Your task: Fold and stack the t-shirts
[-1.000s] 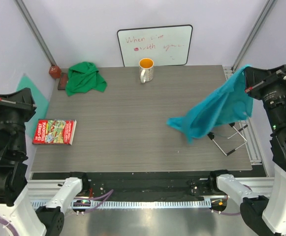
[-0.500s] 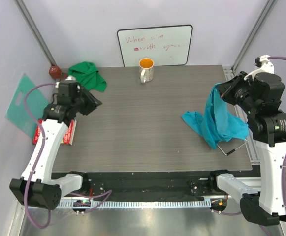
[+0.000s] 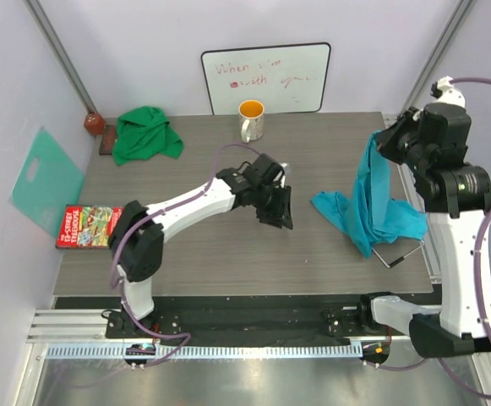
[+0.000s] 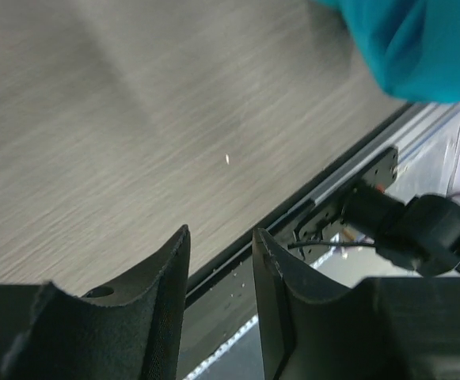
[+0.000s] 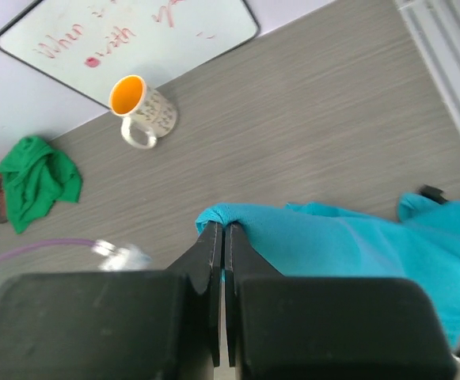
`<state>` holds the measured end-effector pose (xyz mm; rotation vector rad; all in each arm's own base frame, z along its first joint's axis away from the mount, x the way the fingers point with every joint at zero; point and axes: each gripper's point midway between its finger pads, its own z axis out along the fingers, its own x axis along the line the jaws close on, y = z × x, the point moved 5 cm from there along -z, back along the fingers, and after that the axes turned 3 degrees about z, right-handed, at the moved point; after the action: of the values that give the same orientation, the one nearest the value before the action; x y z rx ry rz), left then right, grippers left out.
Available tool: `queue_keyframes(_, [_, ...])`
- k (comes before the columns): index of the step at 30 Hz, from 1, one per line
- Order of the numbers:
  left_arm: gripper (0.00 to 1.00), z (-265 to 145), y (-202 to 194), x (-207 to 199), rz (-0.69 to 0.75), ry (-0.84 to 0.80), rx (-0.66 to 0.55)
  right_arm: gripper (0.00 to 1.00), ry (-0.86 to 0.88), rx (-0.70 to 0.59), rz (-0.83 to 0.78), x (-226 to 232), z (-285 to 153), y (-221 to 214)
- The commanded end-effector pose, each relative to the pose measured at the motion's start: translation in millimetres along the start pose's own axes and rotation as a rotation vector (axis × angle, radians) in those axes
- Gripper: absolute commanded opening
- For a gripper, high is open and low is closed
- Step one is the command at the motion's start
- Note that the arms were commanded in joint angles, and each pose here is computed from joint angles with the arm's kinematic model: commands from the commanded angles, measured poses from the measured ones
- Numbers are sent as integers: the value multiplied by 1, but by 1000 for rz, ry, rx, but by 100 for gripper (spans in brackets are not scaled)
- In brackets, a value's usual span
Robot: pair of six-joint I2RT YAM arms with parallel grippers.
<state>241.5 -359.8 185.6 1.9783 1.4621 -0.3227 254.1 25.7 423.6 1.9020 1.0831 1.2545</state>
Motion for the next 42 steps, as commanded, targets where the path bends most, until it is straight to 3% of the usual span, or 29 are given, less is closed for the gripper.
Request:
queue_keyframes(1, [38, -2, 10, -19, 82, -122, 28, 1, 175, -101, 26, 37, 6, 36])
queue_keyframes(11, [45, 30, -1, -40, 181, -205, 142, 1, 114, -75, 7, 44, 68, 42])
queue_keyframes(22, [45, 39, 0, -36, 235, -194, 187, 1, 121, -202, -30, 72, 117, 95])
queue_keyframes(33, [57, 72, 12, -29, 264, -171, 204, 1, 100, -102, -28, 69, 159, 69])
queue_keyframes(42, [58, 119, 29, 5, 239, -105, 182, 1, 60, -63, -49, 55, 155, 53])
